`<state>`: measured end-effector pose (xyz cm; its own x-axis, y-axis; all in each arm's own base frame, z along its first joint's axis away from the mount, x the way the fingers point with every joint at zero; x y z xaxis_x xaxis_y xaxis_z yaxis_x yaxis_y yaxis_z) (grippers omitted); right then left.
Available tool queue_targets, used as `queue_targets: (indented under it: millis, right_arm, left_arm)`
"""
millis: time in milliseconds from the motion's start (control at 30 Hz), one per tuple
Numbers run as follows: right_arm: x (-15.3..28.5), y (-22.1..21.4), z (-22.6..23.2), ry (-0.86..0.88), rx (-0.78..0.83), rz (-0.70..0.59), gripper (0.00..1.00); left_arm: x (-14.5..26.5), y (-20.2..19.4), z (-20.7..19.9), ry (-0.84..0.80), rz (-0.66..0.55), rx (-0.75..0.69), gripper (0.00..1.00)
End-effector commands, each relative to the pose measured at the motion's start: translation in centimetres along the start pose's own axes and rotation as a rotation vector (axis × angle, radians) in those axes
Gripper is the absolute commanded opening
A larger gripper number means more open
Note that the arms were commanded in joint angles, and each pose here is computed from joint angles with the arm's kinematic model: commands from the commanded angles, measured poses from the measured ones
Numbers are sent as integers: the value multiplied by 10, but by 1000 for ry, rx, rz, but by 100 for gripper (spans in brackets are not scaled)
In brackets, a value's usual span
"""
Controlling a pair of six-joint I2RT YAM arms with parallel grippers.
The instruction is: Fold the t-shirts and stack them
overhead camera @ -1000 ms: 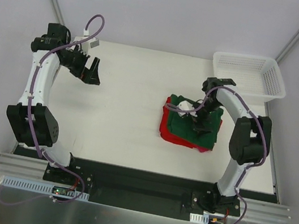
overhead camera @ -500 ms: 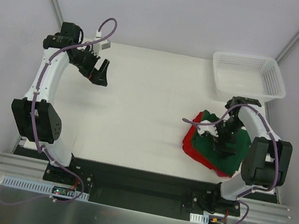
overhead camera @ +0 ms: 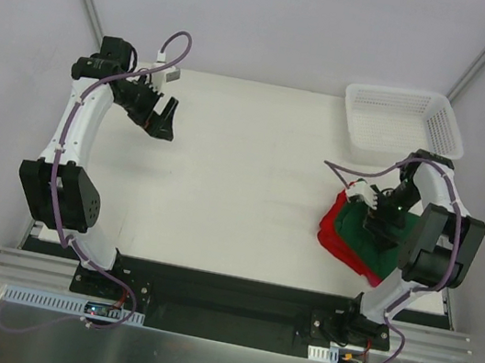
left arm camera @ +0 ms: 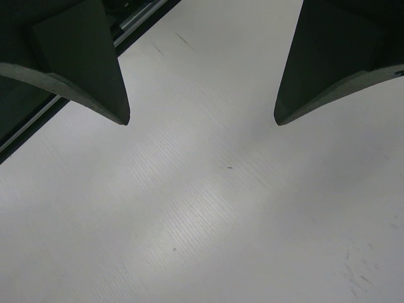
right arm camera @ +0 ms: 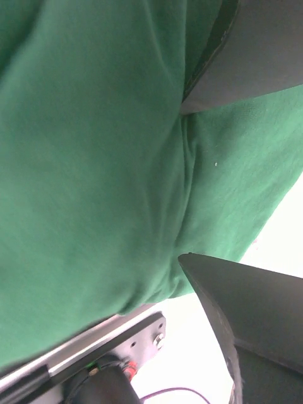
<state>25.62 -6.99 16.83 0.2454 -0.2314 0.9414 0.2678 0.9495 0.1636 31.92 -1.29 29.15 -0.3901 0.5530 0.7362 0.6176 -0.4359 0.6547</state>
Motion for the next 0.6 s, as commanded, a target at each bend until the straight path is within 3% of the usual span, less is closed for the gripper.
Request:
queue_targets:
  millis: [0, 267, 567]
  right_arm:
    - [5, -13, 17, 118, -237, 53, 96]
    - [-5, -14, 29, 351, -584, 109, 96]
    - [-7, -14, 29, 344, -917, 35, 96]
  left_arm:
    - [5, 1, -7, 8, 4, -44, 99]
    - [3, 4, -9, 7, 10, -61, 99]
    - [4, 4, -12, 1, 6, -67, 99]
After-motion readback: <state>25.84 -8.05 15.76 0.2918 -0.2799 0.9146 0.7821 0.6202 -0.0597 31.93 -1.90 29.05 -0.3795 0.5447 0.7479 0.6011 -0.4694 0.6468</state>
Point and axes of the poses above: each gripper's point midway between its finger pads, its own x axis back along the fingers, its own z axis along the line the jaws close on, y = z × x, the point moved 9 cm from there along x, back along the fingers, and after that the axes turned 4 degrees about -x, right-handed, at the moved point
